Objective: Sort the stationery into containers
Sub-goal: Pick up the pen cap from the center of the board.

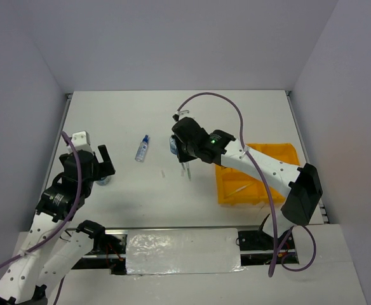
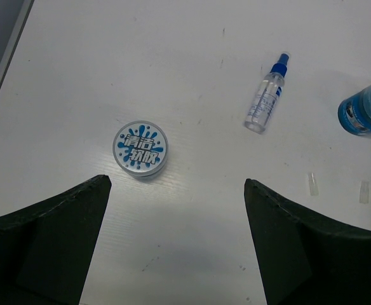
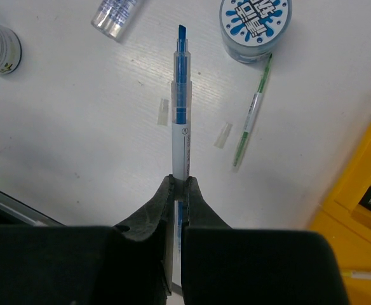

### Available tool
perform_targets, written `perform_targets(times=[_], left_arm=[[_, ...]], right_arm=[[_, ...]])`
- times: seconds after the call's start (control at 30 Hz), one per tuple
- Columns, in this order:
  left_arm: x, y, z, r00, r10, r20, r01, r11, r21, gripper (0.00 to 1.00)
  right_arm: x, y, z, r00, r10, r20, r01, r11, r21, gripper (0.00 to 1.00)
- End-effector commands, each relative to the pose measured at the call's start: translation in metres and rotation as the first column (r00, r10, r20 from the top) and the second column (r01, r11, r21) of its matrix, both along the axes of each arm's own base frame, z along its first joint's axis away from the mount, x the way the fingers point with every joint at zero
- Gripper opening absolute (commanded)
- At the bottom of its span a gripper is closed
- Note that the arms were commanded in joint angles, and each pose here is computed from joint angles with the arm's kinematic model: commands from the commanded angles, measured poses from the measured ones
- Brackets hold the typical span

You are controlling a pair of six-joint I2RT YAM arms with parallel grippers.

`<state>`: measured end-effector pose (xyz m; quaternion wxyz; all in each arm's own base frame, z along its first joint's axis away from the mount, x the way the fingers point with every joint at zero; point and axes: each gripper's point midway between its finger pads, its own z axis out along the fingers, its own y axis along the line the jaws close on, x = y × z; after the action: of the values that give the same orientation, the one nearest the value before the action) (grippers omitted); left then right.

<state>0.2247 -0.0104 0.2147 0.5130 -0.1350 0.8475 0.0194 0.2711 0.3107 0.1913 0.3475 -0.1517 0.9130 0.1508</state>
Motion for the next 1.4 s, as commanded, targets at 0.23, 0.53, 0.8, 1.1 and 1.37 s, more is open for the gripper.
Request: perform_targets(times=[0.23,0.53,0.8,1.1,1.37], left_arm=[[0.003,0.000,0.014,0.997,-0.014,0.071,0.015,1.000,-0.007,0.99],[-0.001,0.006,0.017,0.996,0.017,0.088,-0.017,1.000,-0.011,0.99],[-0.003,0.011,0.018,0.995,0.056,0.088,-0.055,0.998,-0.012,0.99],[0.008,0.001,0.007,1.000,0.021,0.006,-0.021,1.000,-0.002,0.99],[0.035,-0.039,-0.043,0.984,0.059,-0.166,-0.090,0.979,-0.185,0.99]], right_arm=[[-0.002,0.011,0.030,1.000,-0.012,0.016,0.010,0.991,0.131,0.00],[0.001,0.036,0.040,0.999,0.033,0.033,-0.039,0.982,0.182,0.00],[-0.006,0.039,0.029,0.997,0.074,0.023,-0.077,0.985,0.155,0.00],[-0.008,0.033,0.013,0.996,0.090,0.016,-0.091,0.990,0.108,0.00],[-0.001,-0.004,0.033,0.999,0.023,0.025,-0.025,0.997,0.078,0.00]])
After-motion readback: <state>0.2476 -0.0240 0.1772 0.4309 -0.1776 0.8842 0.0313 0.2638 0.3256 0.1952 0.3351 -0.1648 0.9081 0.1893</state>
